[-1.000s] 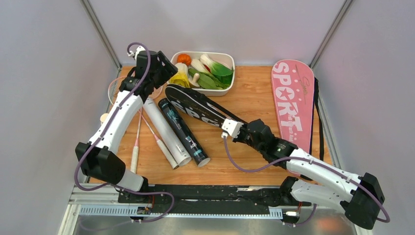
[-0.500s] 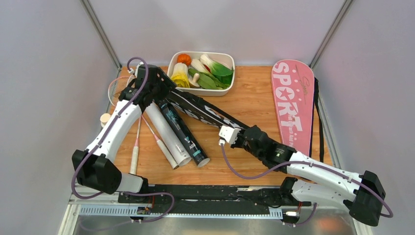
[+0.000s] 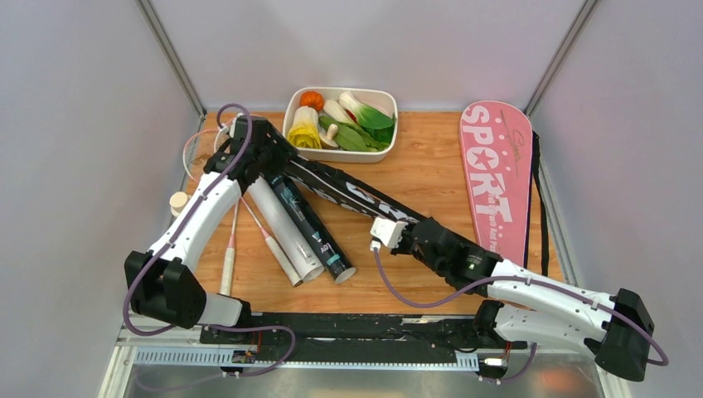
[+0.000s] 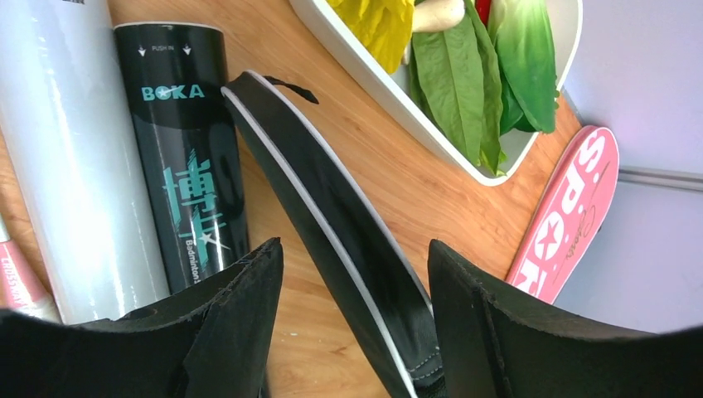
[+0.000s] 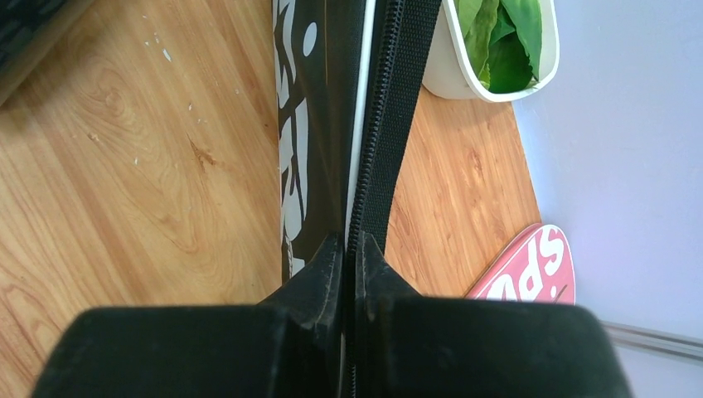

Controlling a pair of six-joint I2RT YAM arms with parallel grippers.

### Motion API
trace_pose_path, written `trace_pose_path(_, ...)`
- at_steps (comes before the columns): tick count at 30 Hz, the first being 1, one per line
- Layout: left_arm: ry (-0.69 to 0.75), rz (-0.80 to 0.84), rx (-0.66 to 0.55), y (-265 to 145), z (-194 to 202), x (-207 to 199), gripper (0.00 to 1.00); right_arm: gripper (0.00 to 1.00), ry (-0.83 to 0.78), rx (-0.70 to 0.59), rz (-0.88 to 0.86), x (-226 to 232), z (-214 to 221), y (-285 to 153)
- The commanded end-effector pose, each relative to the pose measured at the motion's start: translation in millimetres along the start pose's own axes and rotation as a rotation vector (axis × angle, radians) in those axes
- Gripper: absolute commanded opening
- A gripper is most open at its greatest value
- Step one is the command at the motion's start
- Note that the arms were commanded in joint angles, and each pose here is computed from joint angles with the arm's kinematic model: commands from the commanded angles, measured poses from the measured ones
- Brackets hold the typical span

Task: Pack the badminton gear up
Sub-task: Zip the racket bag at the center of the board.

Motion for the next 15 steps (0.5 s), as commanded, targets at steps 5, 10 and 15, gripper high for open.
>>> trace_pose_path(5,-0.014,0.031,-0.005,-0.6,-8.1,-0.1,0.62,0.05,0.048,-0.065,0.069,-16.7,-16.9,-10.0)
trace_pose_path(10,-0.011,0.079,-0.016,-3.5,-8.4,-5.6,0.43,0.00,-0.021,-0.069,0.175,-44.4,-32.3,-12.9)
trace_pose_path(15,-0.008,0.136,-0.016,-5.4,-7.6,-13.8,0.22,0.00,-0.083,-0.058,0.256,-66.8,-43.1,-11.7)
Point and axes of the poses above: each gripper's point midway between its finger pads, its own y axis out along the fingers, its own x axis along the line the jaws close on, z = x × y, the point moved 1 cm from there along -y, back along the fingers, and after that the axes turned 7 degrees about y, right-handed, at the moved point
